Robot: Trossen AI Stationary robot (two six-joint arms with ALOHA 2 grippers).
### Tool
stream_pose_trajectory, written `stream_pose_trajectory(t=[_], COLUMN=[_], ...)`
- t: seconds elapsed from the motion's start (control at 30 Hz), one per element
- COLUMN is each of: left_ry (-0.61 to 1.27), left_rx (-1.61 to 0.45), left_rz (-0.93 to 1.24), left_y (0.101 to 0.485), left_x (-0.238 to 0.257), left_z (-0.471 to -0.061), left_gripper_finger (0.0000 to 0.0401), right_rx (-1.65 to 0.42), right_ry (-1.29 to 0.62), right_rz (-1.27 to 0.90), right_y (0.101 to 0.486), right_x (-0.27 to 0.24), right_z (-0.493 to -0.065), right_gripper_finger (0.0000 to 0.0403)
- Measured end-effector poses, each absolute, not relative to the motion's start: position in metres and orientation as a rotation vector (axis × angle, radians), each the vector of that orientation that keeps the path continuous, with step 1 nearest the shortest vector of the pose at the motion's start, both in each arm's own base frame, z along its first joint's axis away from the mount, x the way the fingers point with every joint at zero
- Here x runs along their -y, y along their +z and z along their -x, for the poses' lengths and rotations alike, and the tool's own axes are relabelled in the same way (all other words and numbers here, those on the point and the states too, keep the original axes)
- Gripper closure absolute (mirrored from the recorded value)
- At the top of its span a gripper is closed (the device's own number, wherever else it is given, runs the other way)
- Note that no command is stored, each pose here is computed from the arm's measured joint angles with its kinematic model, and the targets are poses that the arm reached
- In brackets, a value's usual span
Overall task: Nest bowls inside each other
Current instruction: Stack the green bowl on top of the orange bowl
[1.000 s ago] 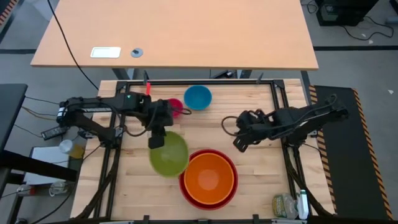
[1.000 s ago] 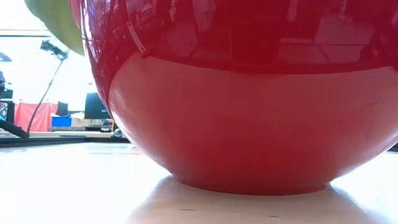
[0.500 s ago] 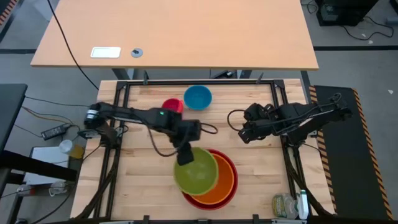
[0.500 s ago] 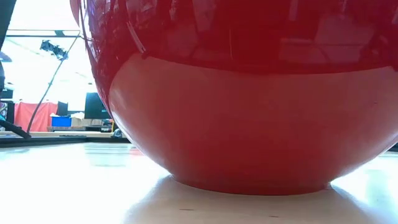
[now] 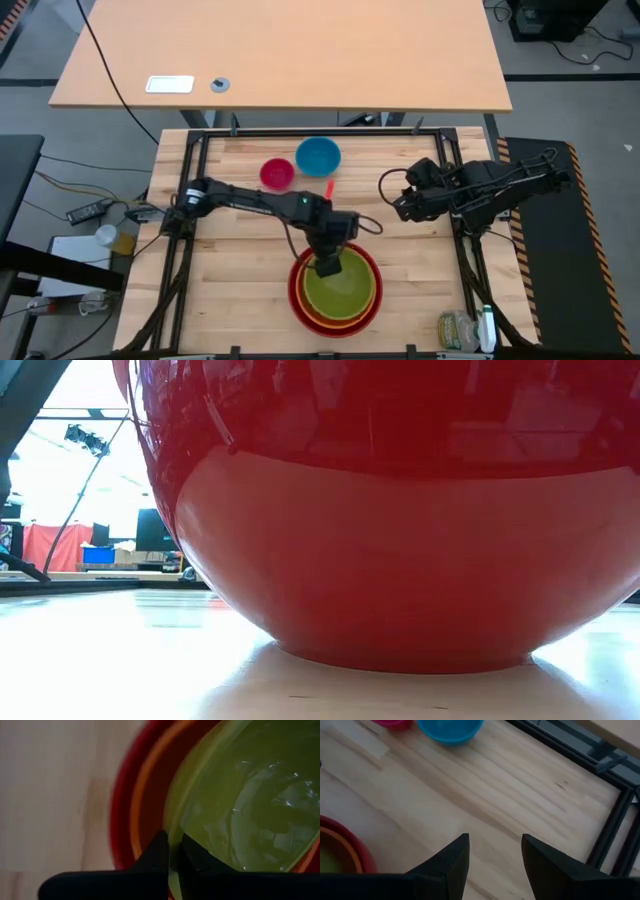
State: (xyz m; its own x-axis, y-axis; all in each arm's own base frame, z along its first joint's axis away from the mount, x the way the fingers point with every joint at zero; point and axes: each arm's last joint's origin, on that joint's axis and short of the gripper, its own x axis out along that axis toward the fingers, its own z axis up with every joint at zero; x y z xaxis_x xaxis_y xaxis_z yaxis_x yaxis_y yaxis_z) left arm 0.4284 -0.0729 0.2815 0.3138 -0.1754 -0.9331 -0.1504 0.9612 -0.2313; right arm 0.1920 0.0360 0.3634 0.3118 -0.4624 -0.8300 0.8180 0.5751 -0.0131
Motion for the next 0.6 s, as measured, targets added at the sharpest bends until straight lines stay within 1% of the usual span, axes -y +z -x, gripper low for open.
stream_pose_trajectory(t=[0.13,0.2,0.47,0.6], left_ry=[-0.008,-0.011,-0.057,-0.074], left_rx=[-1.314,-1.330,-1.326,-1.292], left_rz=[0.273,0.259,0.205,0.197], left_y=[0.269,0.263,0.256,0.261], left_x=[0.080,0.083,0.087,0.087], left_z=[-0.429,-0.431,-0.434,-0.435], left_gripper_finger=[0.0389,0.0381,0.0334,0.0290], right_rx=[-0.908,-0.908,-0.906,-0.906], right_ry=[-0.885,-0.884,-0.883,-0.883], right_rz=[-0.454,-0.452,-0.452,-0.451], right_y=[0.363,0.363,0.363,0.363], right_x=[-0.036,-0.036,-0.036,-0.036], right_z=[-0.192,-0.192,-0.192,-0.192], right_gripper_finger=[0.0216,0.0216,0.0216,0.0216])
